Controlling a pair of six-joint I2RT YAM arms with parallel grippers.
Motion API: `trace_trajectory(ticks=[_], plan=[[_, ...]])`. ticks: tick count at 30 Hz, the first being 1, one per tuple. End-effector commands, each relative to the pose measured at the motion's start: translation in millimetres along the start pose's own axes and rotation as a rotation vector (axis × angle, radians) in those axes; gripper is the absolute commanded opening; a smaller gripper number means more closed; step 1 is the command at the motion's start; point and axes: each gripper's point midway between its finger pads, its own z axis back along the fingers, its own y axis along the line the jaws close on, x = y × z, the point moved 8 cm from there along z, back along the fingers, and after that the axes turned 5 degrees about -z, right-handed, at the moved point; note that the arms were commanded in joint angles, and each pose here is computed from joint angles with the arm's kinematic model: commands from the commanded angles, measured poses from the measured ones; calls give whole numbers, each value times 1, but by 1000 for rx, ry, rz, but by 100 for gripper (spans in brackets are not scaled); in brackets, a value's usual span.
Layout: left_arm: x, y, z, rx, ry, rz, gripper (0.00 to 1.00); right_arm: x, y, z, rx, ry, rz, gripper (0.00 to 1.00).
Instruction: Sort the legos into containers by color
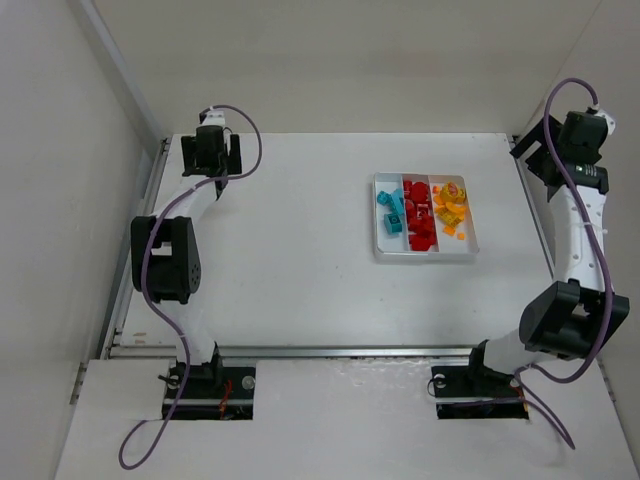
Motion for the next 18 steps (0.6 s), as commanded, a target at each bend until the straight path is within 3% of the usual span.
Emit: trace_trajectory(ticks=[1, 18], plan=[[24, 10, 6, 45, -54, 63, 88, 23, 11, 14, 41, -90, -31, 100], [36, 15, 20, 7, -112, 4, 88, 17, -4, 25, -10, -152, 9, 100]])
